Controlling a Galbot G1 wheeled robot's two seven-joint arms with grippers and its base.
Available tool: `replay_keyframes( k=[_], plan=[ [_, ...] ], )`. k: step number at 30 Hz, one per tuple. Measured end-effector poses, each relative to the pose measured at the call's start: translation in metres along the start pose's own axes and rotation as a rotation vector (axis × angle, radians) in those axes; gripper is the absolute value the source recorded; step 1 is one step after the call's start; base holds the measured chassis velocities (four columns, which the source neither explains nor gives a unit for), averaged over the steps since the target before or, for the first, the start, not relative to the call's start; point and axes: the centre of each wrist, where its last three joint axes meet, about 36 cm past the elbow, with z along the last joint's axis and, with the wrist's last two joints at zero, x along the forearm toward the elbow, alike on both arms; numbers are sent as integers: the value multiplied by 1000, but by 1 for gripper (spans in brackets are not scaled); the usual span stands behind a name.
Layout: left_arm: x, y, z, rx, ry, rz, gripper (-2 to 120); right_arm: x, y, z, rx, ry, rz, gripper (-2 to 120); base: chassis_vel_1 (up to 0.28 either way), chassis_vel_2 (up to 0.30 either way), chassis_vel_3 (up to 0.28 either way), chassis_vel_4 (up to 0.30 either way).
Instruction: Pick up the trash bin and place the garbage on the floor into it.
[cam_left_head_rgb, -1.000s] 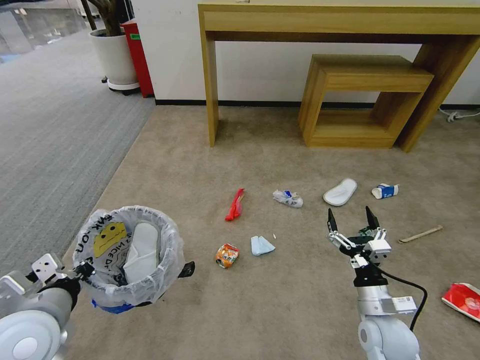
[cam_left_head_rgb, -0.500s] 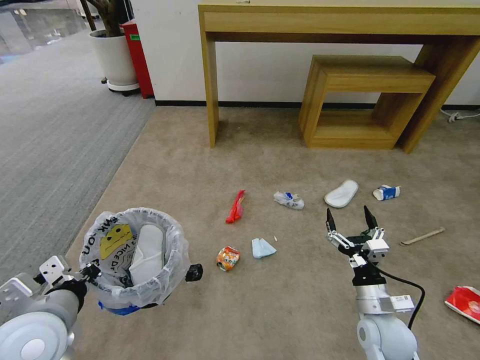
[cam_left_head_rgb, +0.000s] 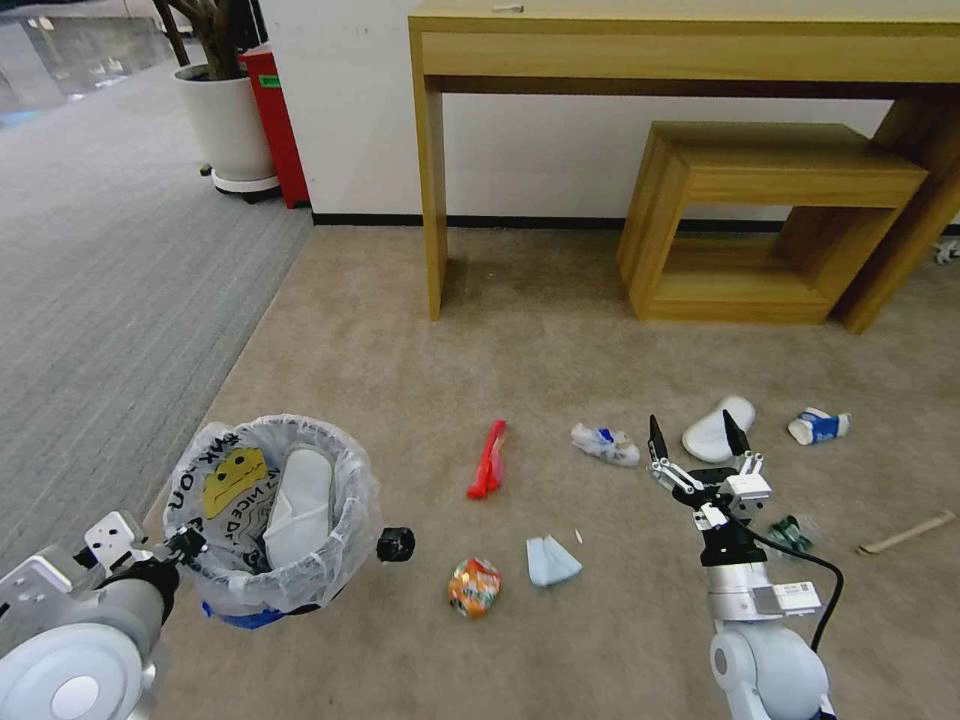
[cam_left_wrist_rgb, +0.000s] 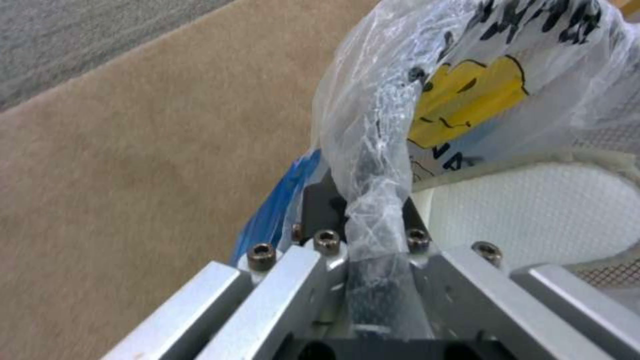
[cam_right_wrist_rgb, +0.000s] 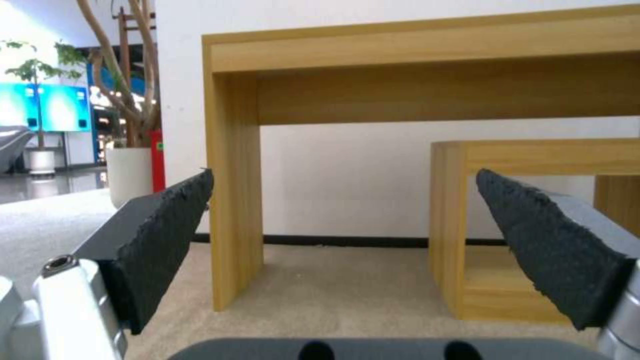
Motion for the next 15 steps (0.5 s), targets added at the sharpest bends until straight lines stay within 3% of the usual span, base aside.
replay_keyframes(
  k=[5, 15],
  plan=[
    [0, -1, 1, -1, 1, 0, 0, 0, 1, 1, -12, -7, 5, 100, 38, 113, -33, -123],
    [2, -4, 3, -7, 0, 3, 0, 3, 1, 0, 7, 95, -9, 100, 22, -13, -17, 10]
  ],
)
